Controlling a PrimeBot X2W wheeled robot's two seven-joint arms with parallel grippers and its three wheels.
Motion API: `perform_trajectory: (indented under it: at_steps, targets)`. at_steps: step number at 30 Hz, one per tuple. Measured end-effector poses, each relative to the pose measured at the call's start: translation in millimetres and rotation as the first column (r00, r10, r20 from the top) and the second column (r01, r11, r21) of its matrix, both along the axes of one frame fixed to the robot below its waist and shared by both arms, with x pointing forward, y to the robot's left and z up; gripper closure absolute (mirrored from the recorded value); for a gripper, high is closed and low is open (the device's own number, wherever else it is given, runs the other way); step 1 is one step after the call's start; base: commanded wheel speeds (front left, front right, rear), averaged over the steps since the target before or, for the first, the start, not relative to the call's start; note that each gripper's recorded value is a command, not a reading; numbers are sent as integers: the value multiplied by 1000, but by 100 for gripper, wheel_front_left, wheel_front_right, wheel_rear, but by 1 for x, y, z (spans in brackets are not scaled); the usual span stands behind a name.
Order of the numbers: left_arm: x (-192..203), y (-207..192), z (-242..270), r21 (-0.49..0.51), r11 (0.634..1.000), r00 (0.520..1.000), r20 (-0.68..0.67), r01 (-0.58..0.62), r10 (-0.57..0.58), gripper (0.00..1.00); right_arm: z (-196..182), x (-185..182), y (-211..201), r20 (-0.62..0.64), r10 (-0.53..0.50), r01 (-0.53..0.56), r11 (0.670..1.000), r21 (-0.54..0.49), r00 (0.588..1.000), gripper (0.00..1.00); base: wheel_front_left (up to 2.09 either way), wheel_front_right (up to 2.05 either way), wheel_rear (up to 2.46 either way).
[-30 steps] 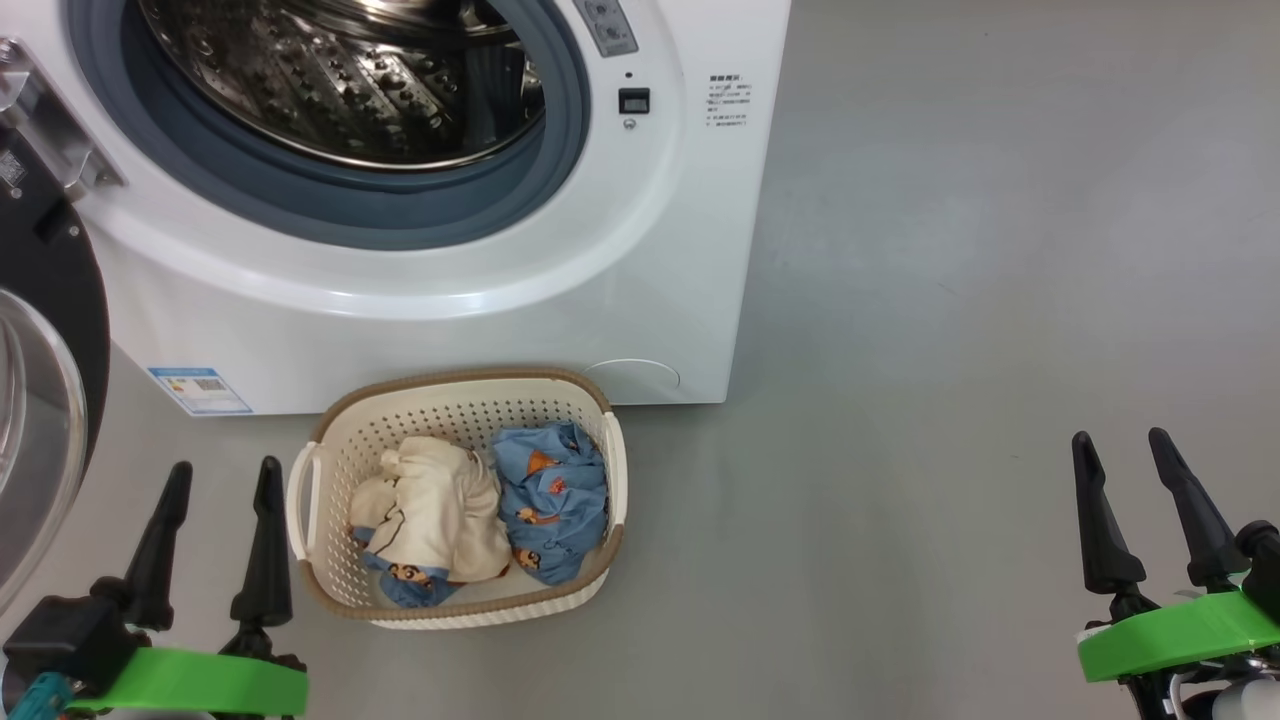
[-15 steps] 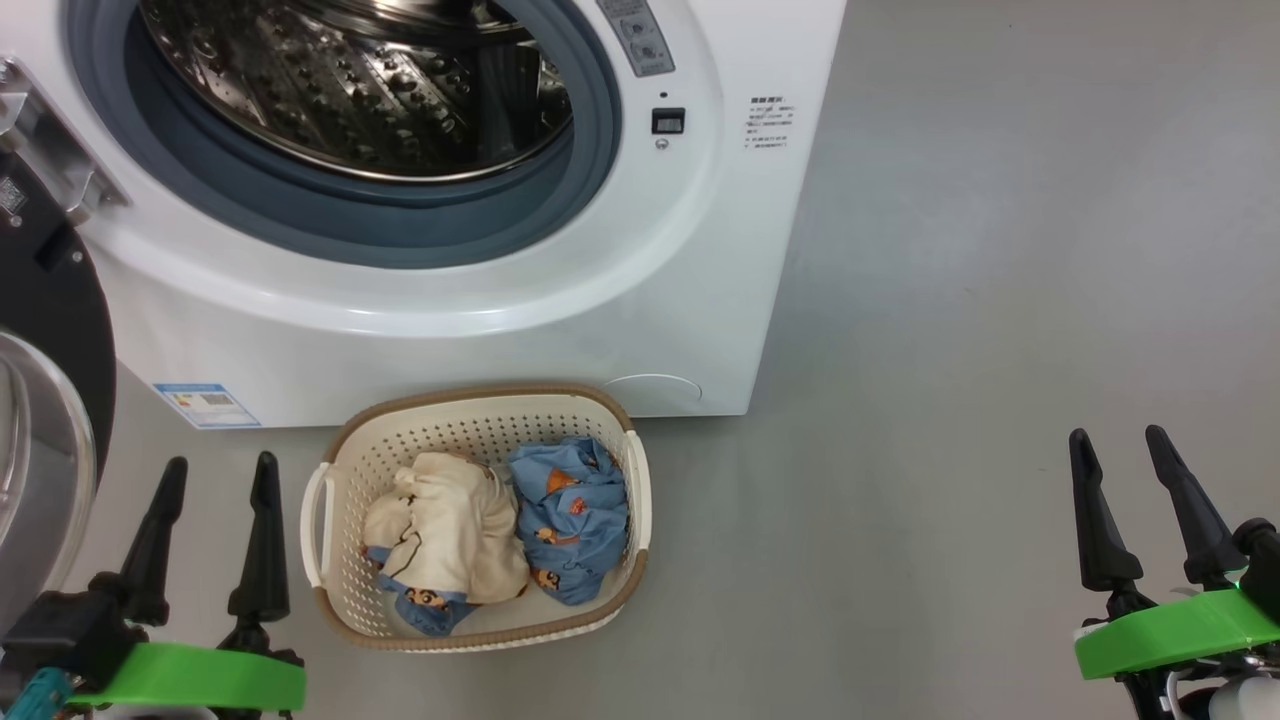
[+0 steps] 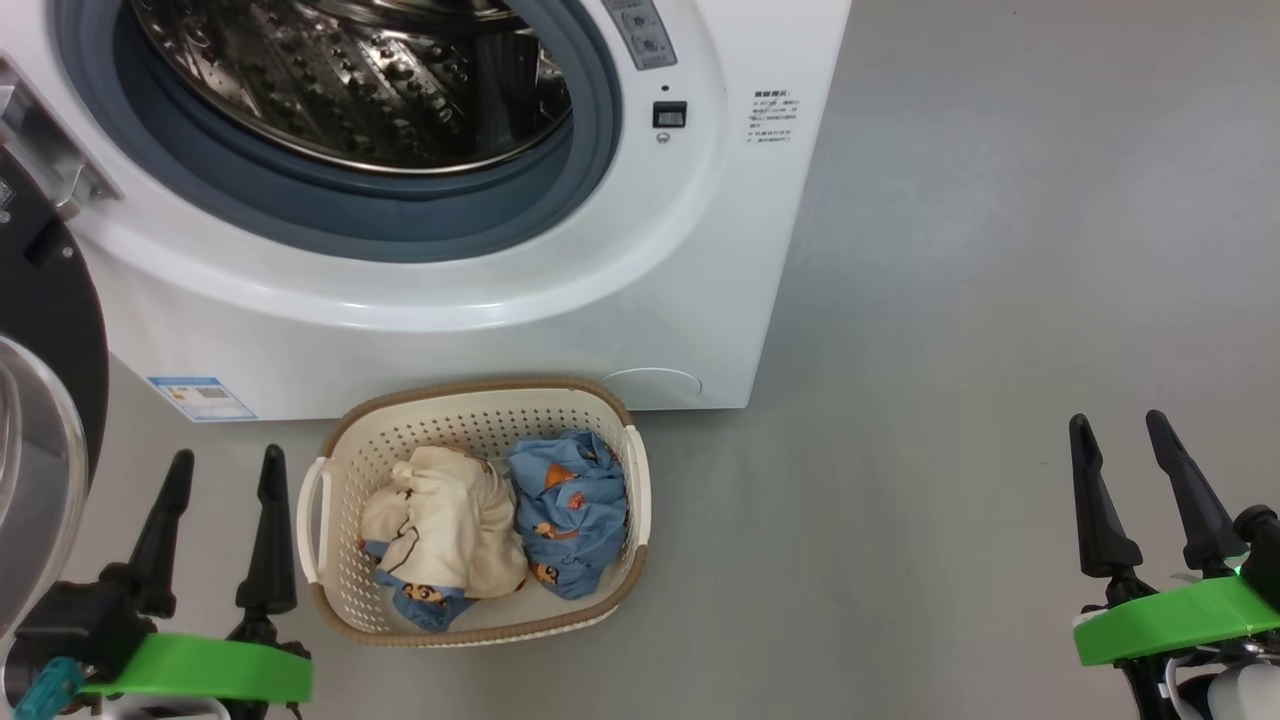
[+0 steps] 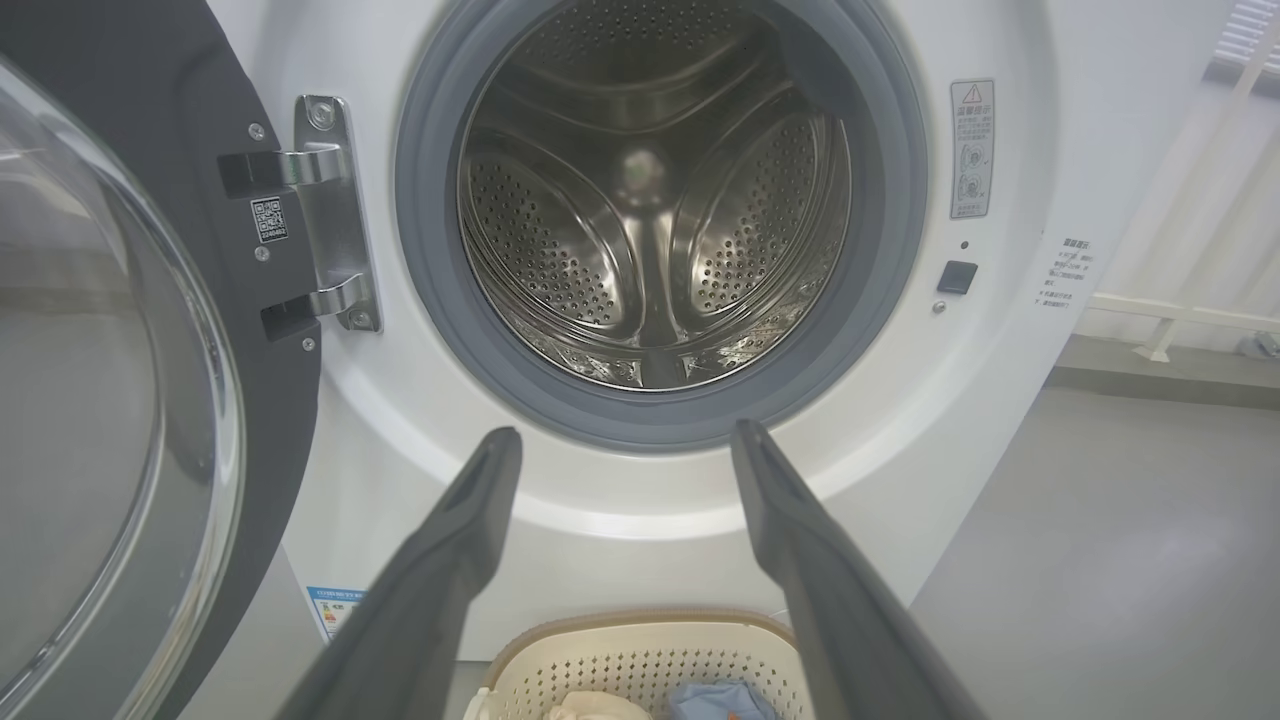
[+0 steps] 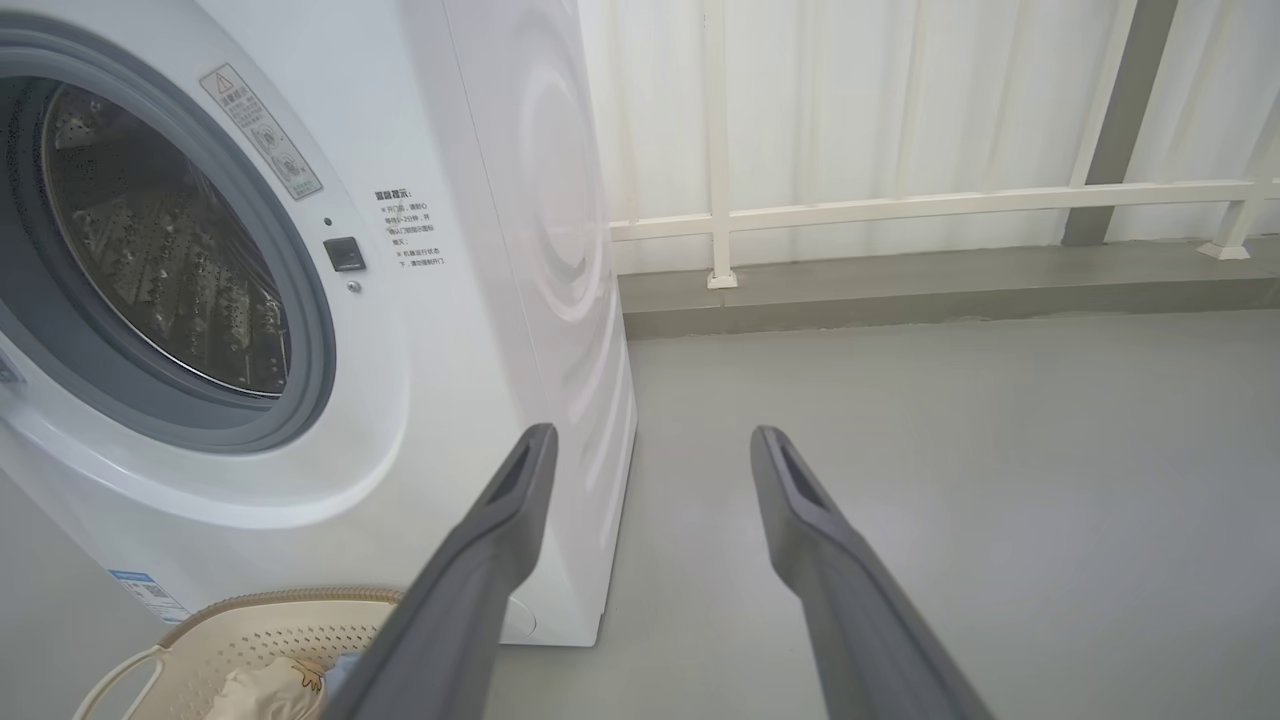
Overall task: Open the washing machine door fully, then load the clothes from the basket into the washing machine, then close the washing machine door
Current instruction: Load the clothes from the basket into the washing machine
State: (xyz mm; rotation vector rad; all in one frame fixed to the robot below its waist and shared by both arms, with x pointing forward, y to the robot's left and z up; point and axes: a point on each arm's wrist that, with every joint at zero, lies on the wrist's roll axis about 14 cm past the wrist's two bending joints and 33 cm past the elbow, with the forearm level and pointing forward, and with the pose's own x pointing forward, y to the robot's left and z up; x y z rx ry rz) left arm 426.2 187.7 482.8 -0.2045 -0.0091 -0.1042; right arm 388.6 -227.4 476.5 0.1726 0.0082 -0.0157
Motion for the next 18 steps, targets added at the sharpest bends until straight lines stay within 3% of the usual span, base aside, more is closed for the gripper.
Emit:
perform_trajectory:
  at_steps: [18]
  targets:
    - [-5, -15, -59, 24, 999, 983, -179, 39, -34, 0, -10, 4, 5, -25, 4, -3, 1000, 13, 1000, 0, 0, 0, 0]
